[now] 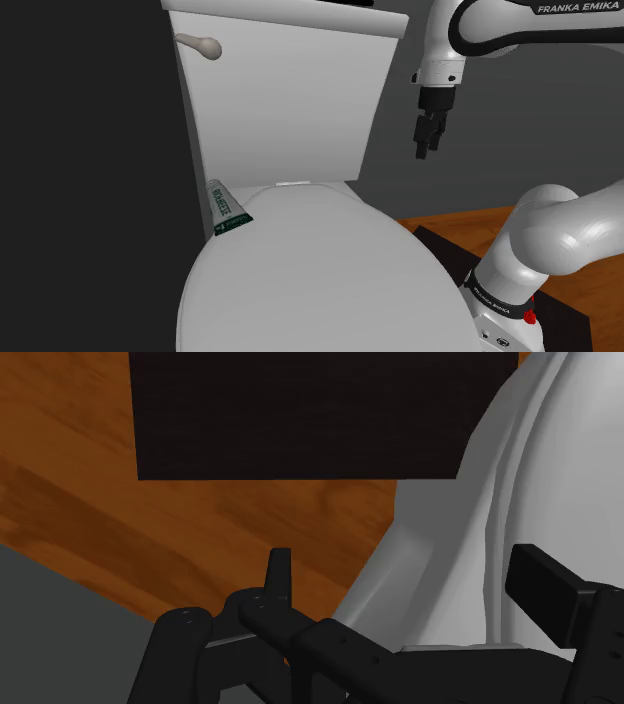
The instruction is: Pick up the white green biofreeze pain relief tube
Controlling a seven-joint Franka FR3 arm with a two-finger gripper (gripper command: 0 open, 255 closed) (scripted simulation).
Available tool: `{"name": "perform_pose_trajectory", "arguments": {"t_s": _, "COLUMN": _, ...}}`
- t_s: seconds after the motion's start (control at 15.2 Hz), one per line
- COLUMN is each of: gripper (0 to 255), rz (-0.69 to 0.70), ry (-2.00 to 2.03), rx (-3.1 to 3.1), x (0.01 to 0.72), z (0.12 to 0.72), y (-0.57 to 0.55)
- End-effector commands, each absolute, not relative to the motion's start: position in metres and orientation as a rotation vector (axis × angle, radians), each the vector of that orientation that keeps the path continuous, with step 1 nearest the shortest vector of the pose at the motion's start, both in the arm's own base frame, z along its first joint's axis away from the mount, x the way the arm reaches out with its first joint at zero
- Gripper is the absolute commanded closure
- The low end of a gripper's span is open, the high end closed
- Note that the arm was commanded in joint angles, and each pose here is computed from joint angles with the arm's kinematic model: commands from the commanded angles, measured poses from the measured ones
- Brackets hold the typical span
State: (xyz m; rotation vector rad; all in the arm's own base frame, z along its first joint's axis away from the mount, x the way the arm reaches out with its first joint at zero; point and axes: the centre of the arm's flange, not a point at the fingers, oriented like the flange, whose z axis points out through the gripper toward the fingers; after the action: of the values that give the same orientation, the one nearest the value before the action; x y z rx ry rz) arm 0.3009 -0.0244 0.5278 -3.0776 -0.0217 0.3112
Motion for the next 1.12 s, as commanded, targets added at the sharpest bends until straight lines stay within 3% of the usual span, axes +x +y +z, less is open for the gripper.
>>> {"name": "perform_pose_trajectory", "arguments": {"t_s": 0.0, "gripper": 0, "rz": 0.311, "ry": -0.022, "rx": -3.078, "x": 0.301, "z": 0.528, "y": -0.024}}
{"name": "perform_pose_trajectory", "arguments": {"t_s": 1.06, "gripper": 0, "rz": 0.045, "ry": 0.212, "rx": -3.124, "x": 0.361, "z": 0.495, "y": 0.169}}
